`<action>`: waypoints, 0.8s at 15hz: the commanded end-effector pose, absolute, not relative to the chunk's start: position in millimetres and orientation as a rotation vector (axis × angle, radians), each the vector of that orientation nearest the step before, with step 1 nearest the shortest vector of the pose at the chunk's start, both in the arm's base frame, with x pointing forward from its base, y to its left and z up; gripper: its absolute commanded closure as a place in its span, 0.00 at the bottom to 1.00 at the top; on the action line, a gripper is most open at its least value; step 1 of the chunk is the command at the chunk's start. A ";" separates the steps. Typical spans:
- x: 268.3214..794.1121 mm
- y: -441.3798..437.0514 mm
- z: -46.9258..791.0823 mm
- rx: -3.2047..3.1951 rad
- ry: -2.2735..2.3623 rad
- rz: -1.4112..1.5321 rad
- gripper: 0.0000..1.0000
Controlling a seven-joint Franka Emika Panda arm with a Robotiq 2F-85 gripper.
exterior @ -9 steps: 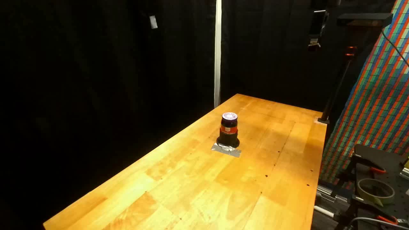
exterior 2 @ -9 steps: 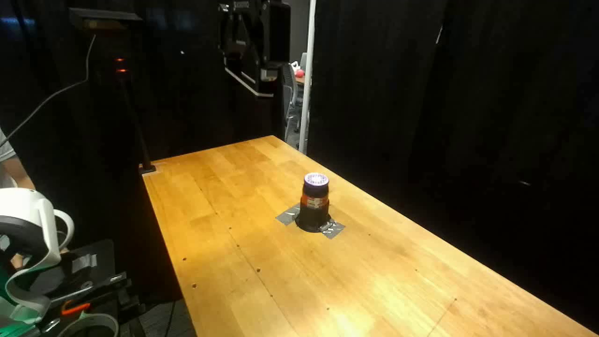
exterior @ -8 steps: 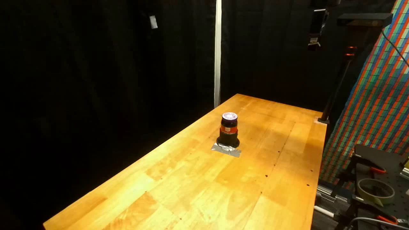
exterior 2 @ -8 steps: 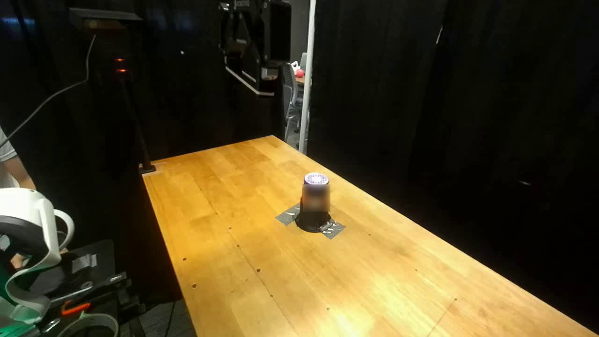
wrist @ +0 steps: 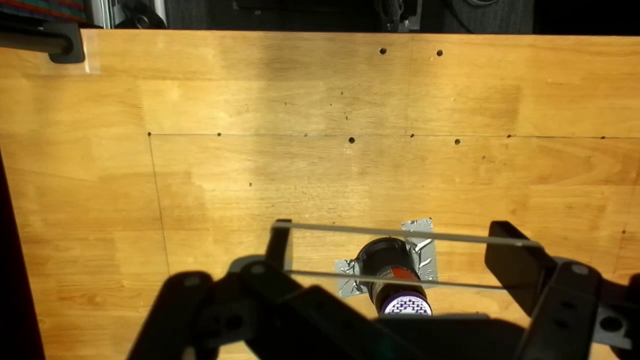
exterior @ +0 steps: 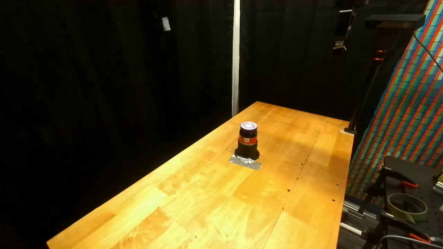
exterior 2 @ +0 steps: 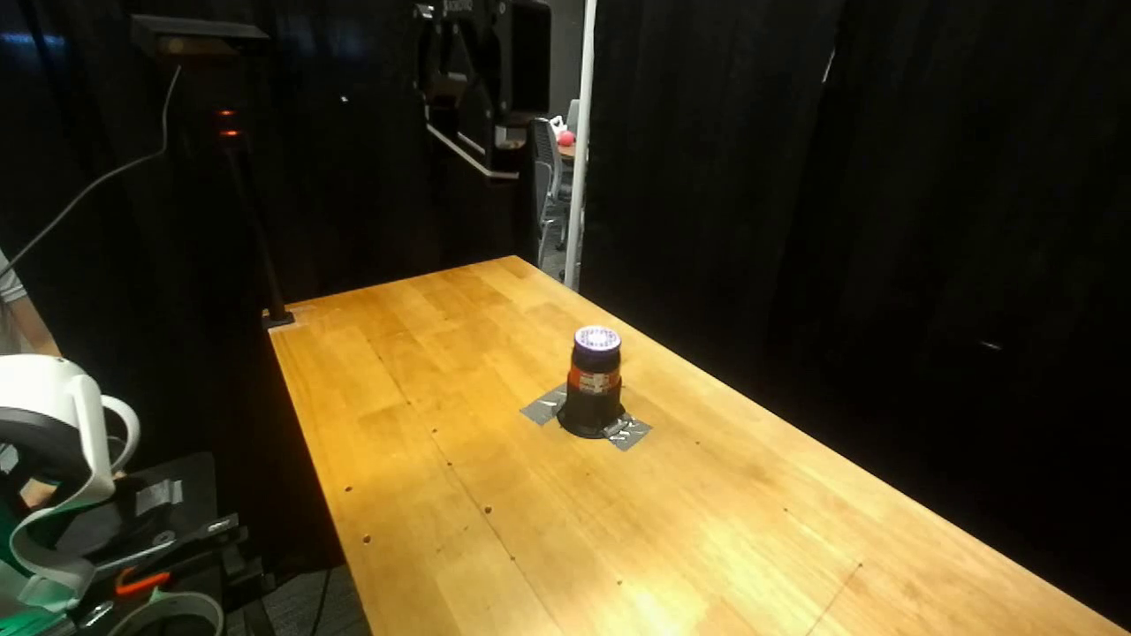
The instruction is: Put the rubber band around the jar.
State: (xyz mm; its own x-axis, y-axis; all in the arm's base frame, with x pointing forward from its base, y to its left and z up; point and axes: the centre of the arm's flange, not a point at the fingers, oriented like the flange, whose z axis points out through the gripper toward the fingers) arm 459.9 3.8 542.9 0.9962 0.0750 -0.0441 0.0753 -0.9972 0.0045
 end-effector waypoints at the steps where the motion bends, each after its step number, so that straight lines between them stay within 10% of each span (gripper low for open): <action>1: 507.1 34.2 528.0 3.073 0.143 -0.070 0.00; 12: 616.0 123.3 409.3 3.022 0.241 0.196 0.00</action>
State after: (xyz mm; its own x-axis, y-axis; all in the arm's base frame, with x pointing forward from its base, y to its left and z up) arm 583.8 109.9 420.1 0.9833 0.1745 0.0519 0.1678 -0.9793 0.1134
